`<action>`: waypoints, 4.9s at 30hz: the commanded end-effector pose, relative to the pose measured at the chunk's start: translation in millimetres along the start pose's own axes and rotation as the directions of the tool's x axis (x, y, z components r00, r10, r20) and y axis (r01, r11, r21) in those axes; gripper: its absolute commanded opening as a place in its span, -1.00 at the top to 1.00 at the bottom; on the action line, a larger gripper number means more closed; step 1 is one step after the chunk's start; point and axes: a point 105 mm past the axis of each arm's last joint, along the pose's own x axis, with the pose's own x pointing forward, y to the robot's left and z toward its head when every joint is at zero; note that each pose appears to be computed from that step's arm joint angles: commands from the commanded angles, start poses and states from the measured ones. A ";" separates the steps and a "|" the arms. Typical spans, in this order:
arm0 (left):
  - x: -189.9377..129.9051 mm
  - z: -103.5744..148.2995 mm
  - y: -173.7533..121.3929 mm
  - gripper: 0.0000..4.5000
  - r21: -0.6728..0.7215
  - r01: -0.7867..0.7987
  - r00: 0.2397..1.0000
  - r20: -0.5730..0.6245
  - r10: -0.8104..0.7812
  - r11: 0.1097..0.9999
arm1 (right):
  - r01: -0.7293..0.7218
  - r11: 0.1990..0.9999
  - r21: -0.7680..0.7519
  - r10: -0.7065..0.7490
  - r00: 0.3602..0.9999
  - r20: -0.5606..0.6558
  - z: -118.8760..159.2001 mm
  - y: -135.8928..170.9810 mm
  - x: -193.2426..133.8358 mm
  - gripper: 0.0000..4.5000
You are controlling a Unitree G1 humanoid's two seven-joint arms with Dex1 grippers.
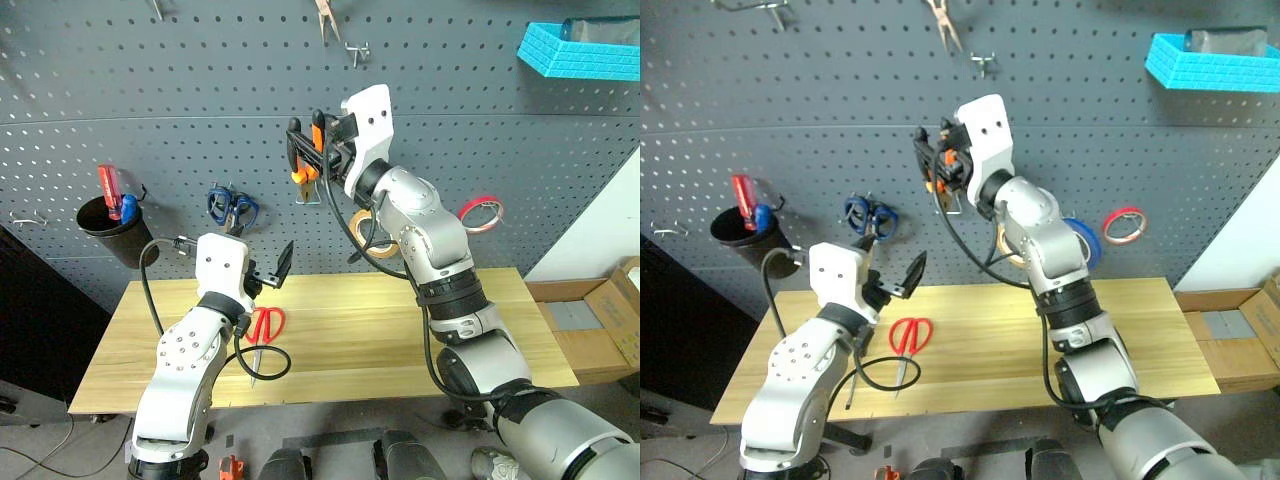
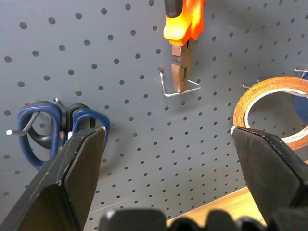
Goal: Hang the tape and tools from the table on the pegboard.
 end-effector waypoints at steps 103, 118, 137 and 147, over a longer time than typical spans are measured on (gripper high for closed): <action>-62.3 -210.1 -7.2 0.90 -0.167 -0.134 0.690 -0.723 -0.029 0.977 | -0.635 0.766 0.101 0.616 0.678 -0.401 -159.5 72.5 -182.4 -1.00; -68.7 -145.2 -16.8 0.90 0.050 0.131 0.834 -0.545 -0.083 0.990 | -0.542 0.822 0.173 0.569 0.779 -0.262 -128.8 62.2 -177.3 -1.00; -38.4 -11.9 55.8 0.90 0.549 -0.121 0.991 0.013 0.136 0.827 | -0.354 0.886 0.301 0.358 0.933 0.042 -40.6 51.8 -126.3 -1.00; -16.6 -29.9 54.4 0.90 0.459 -0.051 0.996 -0.047 0.081 0.887 | -0.319 0.904 0.285 0.320 0.946 0.047 -34.8 40.5 -117.8 -1.00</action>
